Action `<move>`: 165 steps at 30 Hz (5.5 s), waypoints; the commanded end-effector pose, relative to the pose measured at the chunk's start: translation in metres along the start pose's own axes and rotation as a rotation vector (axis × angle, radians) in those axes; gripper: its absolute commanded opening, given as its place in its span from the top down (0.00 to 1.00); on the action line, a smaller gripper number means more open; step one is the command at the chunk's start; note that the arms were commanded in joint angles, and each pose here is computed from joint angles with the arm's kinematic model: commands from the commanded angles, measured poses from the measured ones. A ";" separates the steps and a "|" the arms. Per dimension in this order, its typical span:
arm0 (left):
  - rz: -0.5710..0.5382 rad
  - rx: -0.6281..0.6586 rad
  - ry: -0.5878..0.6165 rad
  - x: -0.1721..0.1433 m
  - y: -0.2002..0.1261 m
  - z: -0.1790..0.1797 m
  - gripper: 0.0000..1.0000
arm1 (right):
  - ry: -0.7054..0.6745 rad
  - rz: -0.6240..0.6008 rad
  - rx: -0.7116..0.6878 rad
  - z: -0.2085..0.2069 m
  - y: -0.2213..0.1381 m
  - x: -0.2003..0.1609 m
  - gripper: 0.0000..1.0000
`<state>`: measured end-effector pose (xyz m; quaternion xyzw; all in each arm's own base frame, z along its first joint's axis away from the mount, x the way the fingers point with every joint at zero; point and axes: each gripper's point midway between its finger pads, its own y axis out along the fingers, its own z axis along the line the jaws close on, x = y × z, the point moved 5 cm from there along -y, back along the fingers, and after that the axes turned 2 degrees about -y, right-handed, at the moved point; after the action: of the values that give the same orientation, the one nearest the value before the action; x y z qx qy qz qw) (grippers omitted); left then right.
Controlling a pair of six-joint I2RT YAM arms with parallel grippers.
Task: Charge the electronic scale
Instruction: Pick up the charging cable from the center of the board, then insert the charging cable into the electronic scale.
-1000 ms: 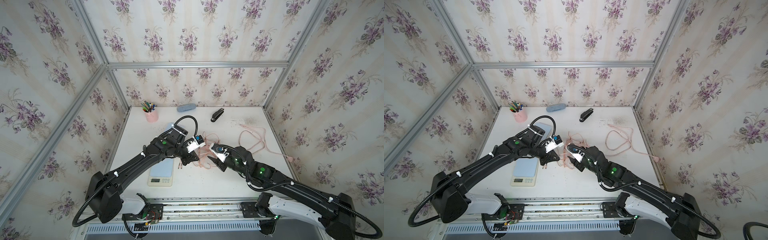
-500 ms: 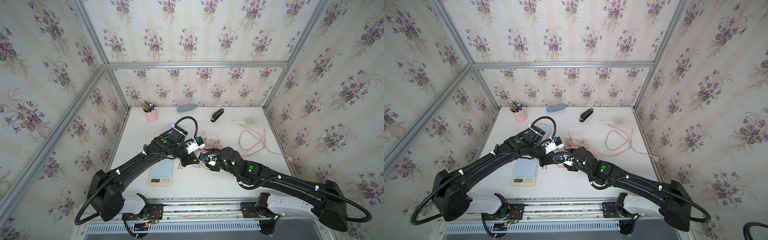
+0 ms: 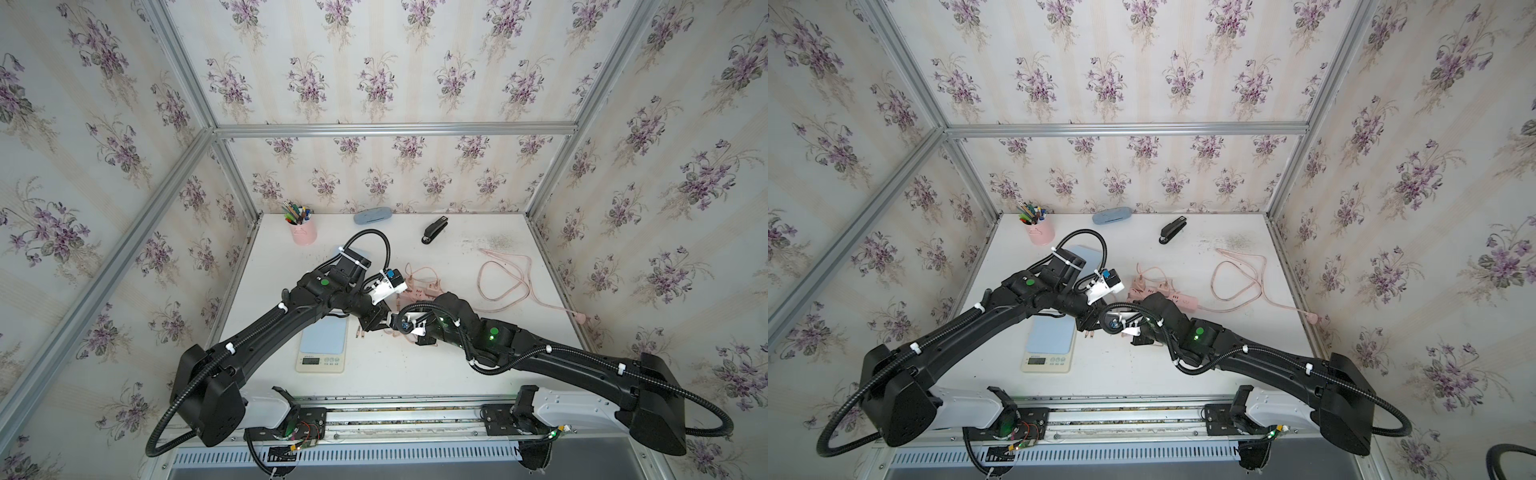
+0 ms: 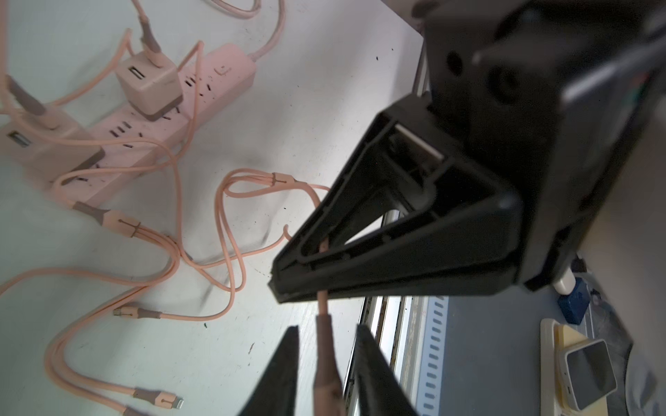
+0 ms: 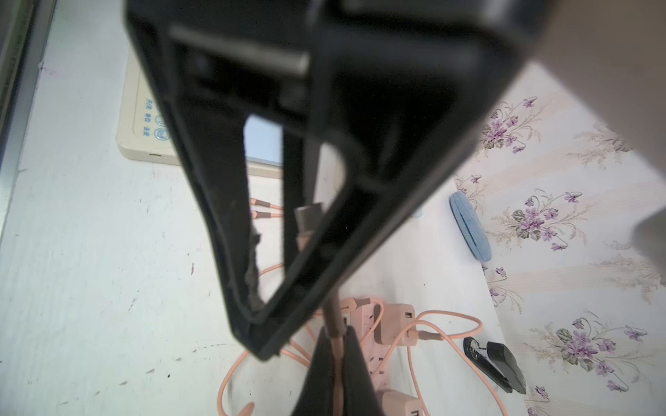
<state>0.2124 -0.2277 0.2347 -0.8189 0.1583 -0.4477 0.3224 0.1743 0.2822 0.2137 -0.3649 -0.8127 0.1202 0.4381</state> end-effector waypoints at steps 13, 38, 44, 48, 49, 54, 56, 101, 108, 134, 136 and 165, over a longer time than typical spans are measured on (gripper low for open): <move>-0.423 -0.035 -0.407 0.010 -0.036 0.014 0.42 | 0.273 0.123 0.063 0.011 0.005 -0.014 1.00; -0.321 -0.227 -0.650 -0.010 0.018 0.033 0.84 | 0.365 0.179 -0.076 -0.006 0.020 -0.019 1.00; -0.318 -0.225 -0.647 -0.009 0.017 0.033 1.00 | 0.382 0.184 -0.076 -0.005 0.023 -0.021 0.98; -0.308 -0.206 -0.645 -0.008 0.014 0.034 1.00 | 0.386 0.121 -0.072 -0.005 0.018 -0.015 0.72; -0.309 -0.206 -0.646 -0.007 0.012 0.034 1.00 | 0.379 0.094 -0.063 -0.004 0.016 -0.012 0.66; -0.311 -0.236 -0.626 -0.006 0.007 0.031 1.00 | 0.321 -0.070 -0.046 -0.002 0.000 0.002 0.59; -0.310 -0.244 -0.620 -0.007 0.006 0.029 1.00 | 0.299 -0.081 -0.058 -0.002 -0.002 0.001 0.60; -0.177 0.911 -1.125 -0.179 -0.074 0.128 0.01 | 0.287 0.331 0.328 0.106 0.105 0.004 1.00; -0.140 0.873 -1.191 -0.200 -0.062 0.127 0.01 | 0.255 0.402 0.411 0.135 0.119 -0.008 1.00; -0.133 0.633 -1.263 -0.202 -0.023 0.126 0.05 | 0.257 0.310 0.396 0.128 0.131 0.011 1.00; -0.137 0.645 -1.267 -0.203 -0.024 0.125 0.06 | 0.268 0.298 0.386 0.127 0.129 0.013 1.00; -0.127 0.620 -1.307 -0.207 -0.025 0.114 0.09 | 0.156 0.319 0.283 0.130 0.122 -0.002 1.00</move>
<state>0.1963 -0.0504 0.0771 -0.7957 -0.2509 0.0755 0.5461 0.1314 0.3773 0.0708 -0.4371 -0.6690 0.2746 0.5348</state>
